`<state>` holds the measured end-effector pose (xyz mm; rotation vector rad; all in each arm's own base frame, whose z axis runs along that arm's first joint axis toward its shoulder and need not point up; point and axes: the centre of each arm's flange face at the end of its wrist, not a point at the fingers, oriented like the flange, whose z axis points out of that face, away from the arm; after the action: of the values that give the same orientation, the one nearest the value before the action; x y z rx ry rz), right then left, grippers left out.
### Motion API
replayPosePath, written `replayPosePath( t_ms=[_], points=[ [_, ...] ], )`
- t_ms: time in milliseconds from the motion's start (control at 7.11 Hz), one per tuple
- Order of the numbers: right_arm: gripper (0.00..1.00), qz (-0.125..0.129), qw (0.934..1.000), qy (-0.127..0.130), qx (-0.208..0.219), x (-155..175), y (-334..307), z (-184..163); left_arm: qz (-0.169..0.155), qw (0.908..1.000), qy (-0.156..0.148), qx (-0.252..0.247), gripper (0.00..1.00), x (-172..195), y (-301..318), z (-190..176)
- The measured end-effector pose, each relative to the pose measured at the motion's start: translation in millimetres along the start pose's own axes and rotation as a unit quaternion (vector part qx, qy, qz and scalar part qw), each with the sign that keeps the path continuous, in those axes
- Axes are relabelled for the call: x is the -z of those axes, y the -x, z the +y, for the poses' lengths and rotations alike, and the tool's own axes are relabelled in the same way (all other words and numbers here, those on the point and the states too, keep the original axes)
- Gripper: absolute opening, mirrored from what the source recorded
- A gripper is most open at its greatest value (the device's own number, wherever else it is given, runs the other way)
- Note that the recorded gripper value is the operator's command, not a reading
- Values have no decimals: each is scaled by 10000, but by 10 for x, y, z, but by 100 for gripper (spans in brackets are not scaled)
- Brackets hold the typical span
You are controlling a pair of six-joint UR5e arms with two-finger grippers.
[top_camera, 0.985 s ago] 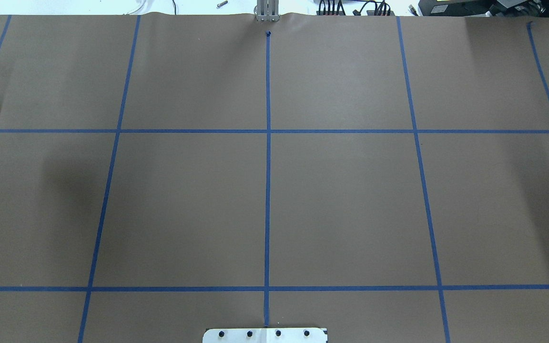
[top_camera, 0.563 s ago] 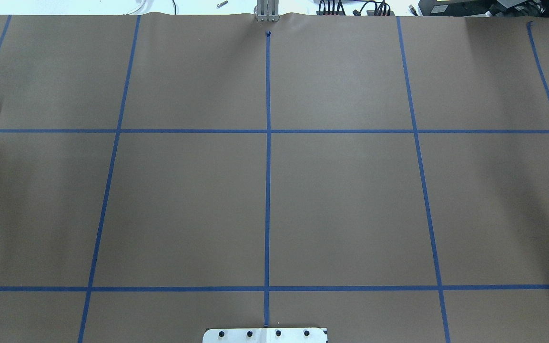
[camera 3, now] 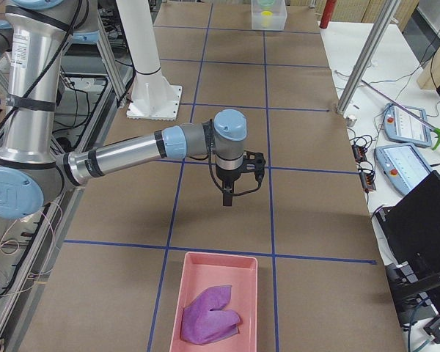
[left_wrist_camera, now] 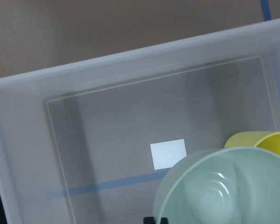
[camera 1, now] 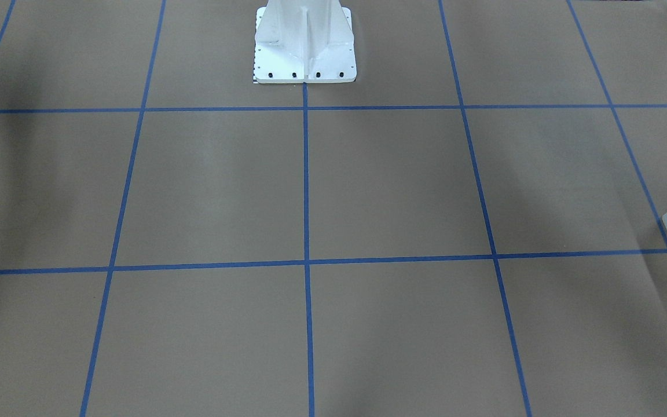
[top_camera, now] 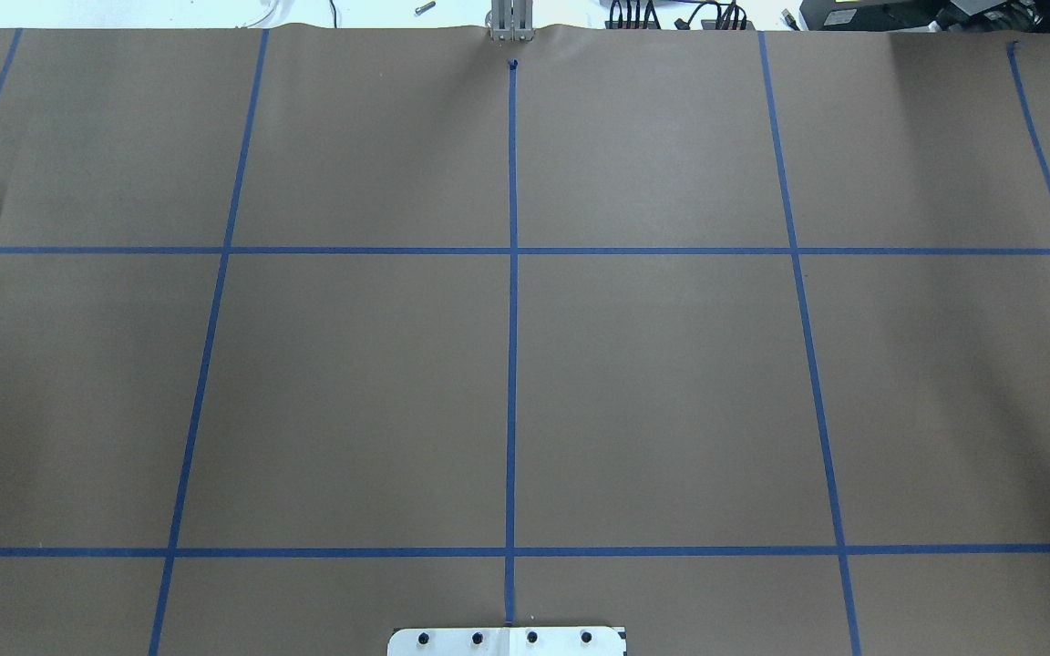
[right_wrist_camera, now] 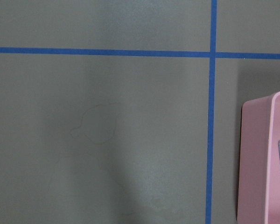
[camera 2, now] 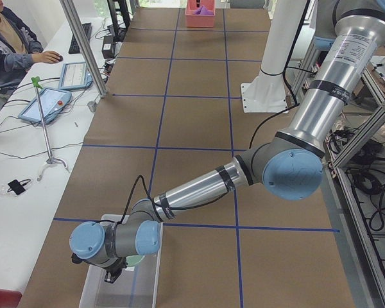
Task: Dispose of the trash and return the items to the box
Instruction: 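Lower the green bowl into the clear bin with the left gripper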
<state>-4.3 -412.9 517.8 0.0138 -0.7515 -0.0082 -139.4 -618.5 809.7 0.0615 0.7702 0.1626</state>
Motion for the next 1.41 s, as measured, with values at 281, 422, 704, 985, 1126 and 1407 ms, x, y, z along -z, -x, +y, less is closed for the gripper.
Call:
replayPosePath(
  t_ms=[281, 422, 704, 985, 1126, 1407],
  points=[
    [100, 6, 10000, 30, 10, -26, 14, -1, -53, 9994, -24, 351, 0, -116, 138, 114],
    [100, 6, 10000, 37, 14, -32, 18, -1, -76, 9980, -90, 614, 0, -187, 198, 152],
    [100, 7, 10000, 43, 18, -38, 21, -1, -107, 9914, -291, 1272, 0, -192, 217, 120],
    [100, 8, 10000, 52, 20, -44, 23, 2, -97, 9814, -453, 1863, 0, -240, 214, 139],
    [100, 8, 10000, 55, 21, -47, 23, 3, -83, 9781, -445, 2030, 0, -301, 221, 178],
    [100, 13, 10000, 62, 29, -53, 28, 4, -62, 9758, -359, 2157, 48, -431, 167, 197]
  ],
)
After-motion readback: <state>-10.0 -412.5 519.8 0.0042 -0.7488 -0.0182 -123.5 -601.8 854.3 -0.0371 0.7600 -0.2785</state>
